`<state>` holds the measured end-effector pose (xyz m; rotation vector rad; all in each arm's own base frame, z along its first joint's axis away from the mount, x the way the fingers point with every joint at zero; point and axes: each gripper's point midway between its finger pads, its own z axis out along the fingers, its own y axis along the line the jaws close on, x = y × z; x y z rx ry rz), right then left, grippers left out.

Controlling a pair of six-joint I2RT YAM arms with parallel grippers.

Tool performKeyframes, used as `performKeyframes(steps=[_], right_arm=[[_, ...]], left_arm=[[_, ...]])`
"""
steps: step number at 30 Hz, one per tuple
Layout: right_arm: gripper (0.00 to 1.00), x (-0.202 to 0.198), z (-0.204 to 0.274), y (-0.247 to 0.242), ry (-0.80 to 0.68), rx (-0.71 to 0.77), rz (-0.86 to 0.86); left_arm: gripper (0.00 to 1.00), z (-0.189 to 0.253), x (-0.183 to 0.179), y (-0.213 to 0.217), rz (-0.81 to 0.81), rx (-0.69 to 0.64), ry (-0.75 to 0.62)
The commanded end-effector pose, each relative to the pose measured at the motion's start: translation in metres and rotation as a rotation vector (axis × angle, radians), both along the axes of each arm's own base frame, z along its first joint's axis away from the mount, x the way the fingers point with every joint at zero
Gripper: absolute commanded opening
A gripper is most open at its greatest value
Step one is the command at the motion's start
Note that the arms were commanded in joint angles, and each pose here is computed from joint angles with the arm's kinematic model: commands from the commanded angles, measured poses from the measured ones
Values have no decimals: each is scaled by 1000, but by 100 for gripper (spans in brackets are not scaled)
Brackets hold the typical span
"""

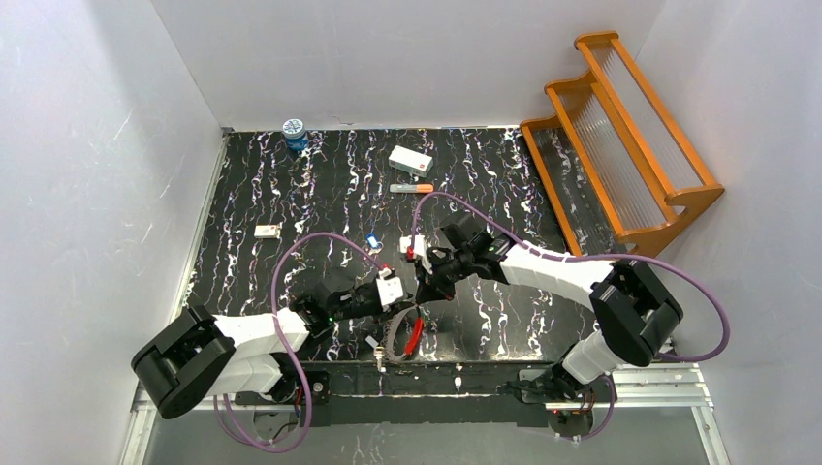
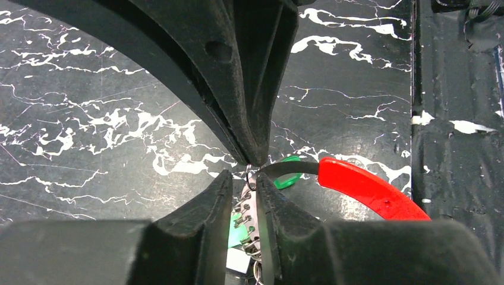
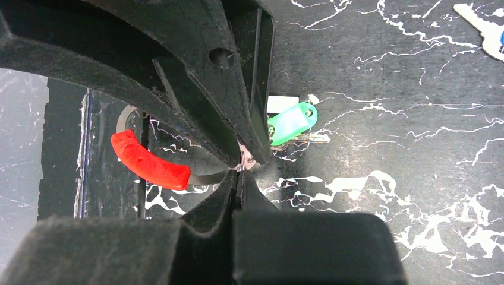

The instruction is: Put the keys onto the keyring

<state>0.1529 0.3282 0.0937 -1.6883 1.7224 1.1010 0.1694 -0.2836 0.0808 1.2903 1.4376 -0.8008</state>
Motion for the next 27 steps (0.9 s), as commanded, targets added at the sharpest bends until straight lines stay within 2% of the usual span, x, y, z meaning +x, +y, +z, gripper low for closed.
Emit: performKeyframes(steps=[1,7,13,15,19,20,25,27], right_arm=[[1,0,15,10,-10,43,39],[1,1,15,11,-18,47,36],[1,4,16,12,-25,53,26],[1,6,15,13,-25,51,16],[1,16,15,13,-46,50,-47],[5,18,18,14,-50,62,-65],[38,29,35,12,-66,176,-155],[44,32,42,9,-61,231,-173]], left_arm=[[17,11,7,-6,-1,-11,-43],[7,11,5,-10,-22,-10,-38],[7,11,0,-14,-44,-16,-10],[0,11,-1,-15,-52,-17,-6],[0,10,-1,-13,-40,-19,6],[0,11,-1,-13,-33,-22,9],[0,14,0,-6,29,-62,32],[0,17,1,-3,63,-97,42]])
